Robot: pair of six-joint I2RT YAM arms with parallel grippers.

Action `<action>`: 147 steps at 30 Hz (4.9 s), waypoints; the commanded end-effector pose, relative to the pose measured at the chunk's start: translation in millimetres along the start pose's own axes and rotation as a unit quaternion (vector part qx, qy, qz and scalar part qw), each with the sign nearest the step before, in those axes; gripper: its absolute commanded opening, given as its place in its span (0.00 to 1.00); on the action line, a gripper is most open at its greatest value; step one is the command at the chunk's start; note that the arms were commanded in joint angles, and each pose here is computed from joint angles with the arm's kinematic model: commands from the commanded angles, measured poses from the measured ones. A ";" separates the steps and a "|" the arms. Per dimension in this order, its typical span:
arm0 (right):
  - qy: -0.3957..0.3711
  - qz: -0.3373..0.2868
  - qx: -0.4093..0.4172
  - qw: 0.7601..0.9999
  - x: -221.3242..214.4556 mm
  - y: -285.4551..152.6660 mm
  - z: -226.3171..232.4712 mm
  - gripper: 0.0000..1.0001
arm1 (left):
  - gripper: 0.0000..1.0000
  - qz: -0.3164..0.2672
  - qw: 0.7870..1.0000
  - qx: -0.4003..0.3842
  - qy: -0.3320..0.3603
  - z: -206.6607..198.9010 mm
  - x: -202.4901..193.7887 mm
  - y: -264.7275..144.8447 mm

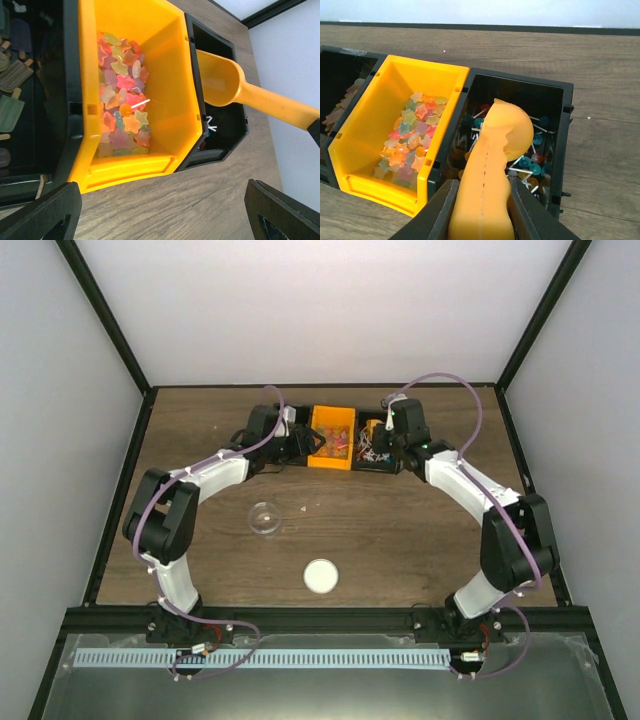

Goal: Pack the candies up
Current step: Scoop the fake candies from the storage box.

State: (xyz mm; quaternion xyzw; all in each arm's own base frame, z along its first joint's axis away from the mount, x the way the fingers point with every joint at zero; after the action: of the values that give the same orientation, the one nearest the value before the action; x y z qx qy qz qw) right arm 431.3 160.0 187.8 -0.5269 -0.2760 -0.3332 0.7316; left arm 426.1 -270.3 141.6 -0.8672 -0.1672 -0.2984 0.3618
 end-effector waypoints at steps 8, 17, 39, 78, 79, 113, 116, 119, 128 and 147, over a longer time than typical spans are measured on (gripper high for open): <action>-0.024 -0.039 -0.019 0.999 9.9 -40.5 19.5 0.06 | 0.91 -0.031 0.999 -0.023 -0.014 -16.4 11.1 8.5; -0.102 -0.057 -0.187 0.975 -38.2 -26.6 2.6 0.05 | 0.90 -0.026 0.999 -0.032 -0.035 -23.2 5.2 50.3; -0.062 0.044 -0.041 0.996 -71.9 -0.5 31.3 0.04 | 0.90 -0.002 0.998 -0.041 -0.046 -15.4 -2.5 74.5; -0.105 0.096 -0.095 0.985 -82.4 16.8 11.6 0.02 | 0.90 -0.005 0.998 -0.051 -0.044 -17.2 5.9 85.3; -0.103 0.103 -0.073 0.987 -85.4 17.2 17.9 0.02 | 0.90 -0.004 0.998 -0.052 -0.044 -17.1 5.6 85.5; 0.266 0.153 0.246 0.919 -77.3 -17.5 12.8 0.01 | 0.90 0.000 0.997 -0.060 -0.051 -14.6 3.3 88.3; 0.299 0.159 0.263 0.904 -78.0 -21.6 10.6 0.01 | 0.90 0.001 0.997 -0.061 -0.052 -15.1 3.3 87.7; 0.312 0.150 0.266 0.900 -75.9 -24.3 9.0 0.01 | 0.90 -0.001 0.997 -0.062 -0.052 -16.0 3.7 86.6; 0.320 0.118 0.265 0.902 -65.7 -42.2 5.4 0.01 | 0.90 -0.007 0.997 -0.065 -0.045 -21.5 9.0 78.8; 0.363 0.107 0.280 0.882 -69.1 -56.2 -14.4 0.01 | 0.91 -0.047 0.995 -0.086 -0.019 -51.8 37.2 39.3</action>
State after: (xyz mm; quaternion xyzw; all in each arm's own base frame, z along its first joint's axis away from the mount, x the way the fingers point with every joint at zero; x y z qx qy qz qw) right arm 343.9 151.0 144.8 -0.2005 0.0062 -0.3235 0.9247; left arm 454.6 -333.3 152.4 -0.8954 -0.1819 -0.2918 0.2828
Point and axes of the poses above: each gripper's point midway between its finger pads, its own y axis out along the fingers, its own z axis along the line the jaws close on, x = y × z, the point moved 1 cm from there along -y, back along the fingers, and after that the axes turned 15 degrees about y, right-handed, at the moved point
